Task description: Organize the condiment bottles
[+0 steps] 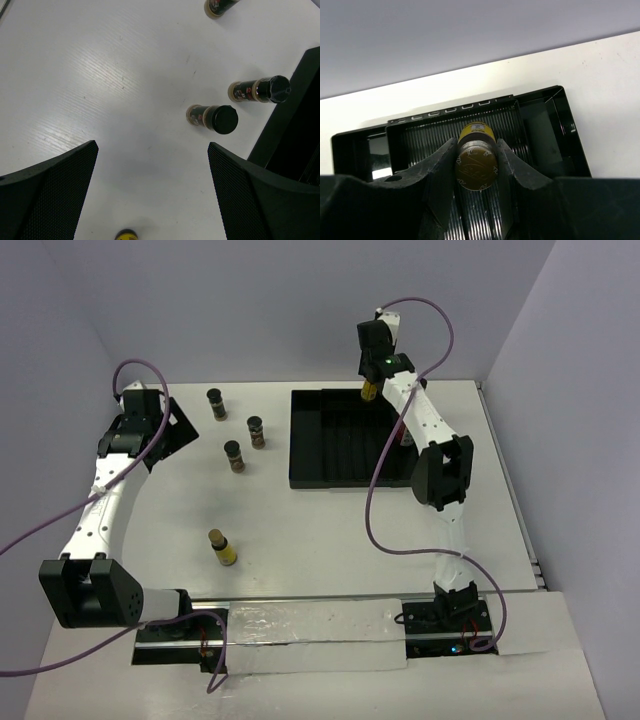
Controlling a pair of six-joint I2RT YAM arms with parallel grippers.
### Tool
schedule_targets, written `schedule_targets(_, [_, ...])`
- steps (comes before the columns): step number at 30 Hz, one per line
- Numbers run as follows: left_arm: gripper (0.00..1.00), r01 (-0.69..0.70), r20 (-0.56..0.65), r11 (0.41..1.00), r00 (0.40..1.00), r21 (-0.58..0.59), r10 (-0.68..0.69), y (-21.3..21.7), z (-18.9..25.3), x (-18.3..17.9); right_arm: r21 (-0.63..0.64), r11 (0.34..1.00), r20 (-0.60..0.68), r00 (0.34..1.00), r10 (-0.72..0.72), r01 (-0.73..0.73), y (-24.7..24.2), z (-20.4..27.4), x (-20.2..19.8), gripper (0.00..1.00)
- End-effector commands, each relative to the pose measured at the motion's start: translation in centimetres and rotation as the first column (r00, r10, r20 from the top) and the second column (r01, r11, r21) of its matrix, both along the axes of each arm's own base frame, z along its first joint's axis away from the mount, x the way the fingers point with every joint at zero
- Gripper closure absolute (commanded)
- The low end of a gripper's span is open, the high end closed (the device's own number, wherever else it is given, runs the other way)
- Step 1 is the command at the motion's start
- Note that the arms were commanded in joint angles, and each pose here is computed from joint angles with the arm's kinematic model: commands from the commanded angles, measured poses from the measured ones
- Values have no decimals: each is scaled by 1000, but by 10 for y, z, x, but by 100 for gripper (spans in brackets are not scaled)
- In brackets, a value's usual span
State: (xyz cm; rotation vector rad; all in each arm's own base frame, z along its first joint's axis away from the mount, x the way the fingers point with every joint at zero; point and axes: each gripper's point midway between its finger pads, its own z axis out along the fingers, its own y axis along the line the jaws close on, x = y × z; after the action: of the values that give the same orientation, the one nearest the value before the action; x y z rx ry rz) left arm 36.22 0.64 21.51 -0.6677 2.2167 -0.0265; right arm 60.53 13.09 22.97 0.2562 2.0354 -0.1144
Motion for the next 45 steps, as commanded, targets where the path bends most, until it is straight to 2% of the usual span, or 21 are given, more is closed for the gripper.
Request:
schedule_targets(1, [1,-20,74,1000,997,10,19,5,30,1,51,999,145,989,-23,16,-5,38,23,91])
schedule_targets(23, [0,-44,58,999,997,30,42,11,29,-13,13,1000,21,1000,-19,19,-5,-34,30,91])
schedule_targets(41, [1,-39,71,999,997,32,37,11,32,-21,-1,1000,-17,1000,-19,19,-5,-58,29,91])
schedule_targets(45, [0,-40,63,998,997,38,38,12,29,-22,-1,1000,-20,1000,-16,16,-3,-60,29,86])
